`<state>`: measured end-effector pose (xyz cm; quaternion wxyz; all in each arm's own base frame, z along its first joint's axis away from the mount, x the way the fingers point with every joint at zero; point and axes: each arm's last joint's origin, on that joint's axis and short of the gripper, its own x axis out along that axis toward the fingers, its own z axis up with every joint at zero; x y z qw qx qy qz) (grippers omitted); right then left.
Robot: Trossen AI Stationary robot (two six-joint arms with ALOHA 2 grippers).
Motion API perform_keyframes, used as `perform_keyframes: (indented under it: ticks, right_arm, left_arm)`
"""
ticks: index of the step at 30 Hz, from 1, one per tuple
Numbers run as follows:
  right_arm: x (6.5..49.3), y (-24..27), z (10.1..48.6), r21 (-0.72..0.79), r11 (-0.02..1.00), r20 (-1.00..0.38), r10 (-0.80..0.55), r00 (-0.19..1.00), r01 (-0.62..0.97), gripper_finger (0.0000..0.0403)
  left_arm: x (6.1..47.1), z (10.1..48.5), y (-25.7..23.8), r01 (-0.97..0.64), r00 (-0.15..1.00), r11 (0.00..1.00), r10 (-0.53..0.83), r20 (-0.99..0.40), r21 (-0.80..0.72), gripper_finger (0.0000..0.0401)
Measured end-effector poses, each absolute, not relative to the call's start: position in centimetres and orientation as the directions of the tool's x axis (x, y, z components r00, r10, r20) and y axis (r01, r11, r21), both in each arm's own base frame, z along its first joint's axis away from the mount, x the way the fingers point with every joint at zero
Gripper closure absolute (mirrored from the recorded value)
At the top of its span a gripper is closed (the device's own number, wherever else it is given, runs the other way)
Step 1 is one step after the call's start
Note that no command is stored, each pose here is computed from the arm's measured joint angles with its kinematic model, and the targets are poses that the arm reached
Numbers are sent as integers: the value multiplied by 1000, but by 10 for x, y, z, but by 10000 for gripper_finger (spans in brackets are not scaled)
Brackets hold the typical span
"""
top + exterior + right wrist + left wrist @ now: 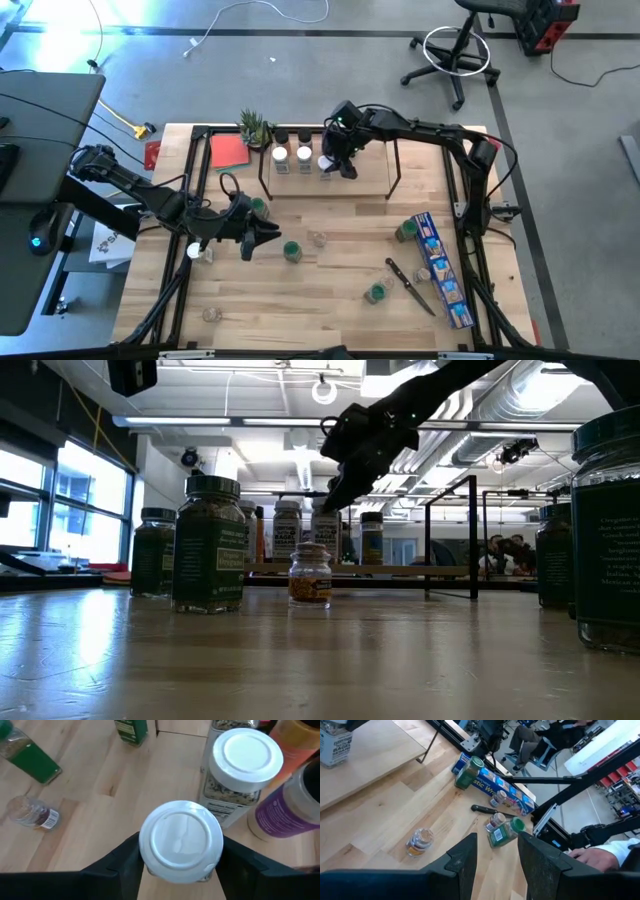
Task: Shelf spices
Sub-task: Put the white seasoning bottle on the shelf aligned with the black seasoning bottle
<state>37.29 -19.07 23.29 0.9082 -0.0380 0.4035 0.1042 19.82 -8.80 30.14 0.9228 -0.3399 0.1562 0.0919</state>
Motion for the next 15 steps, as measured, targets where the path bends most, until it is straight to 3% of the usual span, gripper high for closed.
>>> perform_keyframes:
  ticks: [4, 15]
  right_arm:
    - [372, -192, 231, 24, 981, -753, 144, 642, -192, 150]
    - [366, -194, 243, -51, 990, -774, 43, 632, -130, 143]
  left_arm:
    - [198, 301, -88, -275, 935, 752, 62, -351, -600, 266]
    - [198, 301, -88, -276, 935, 747, 62, -350, -605, 266]
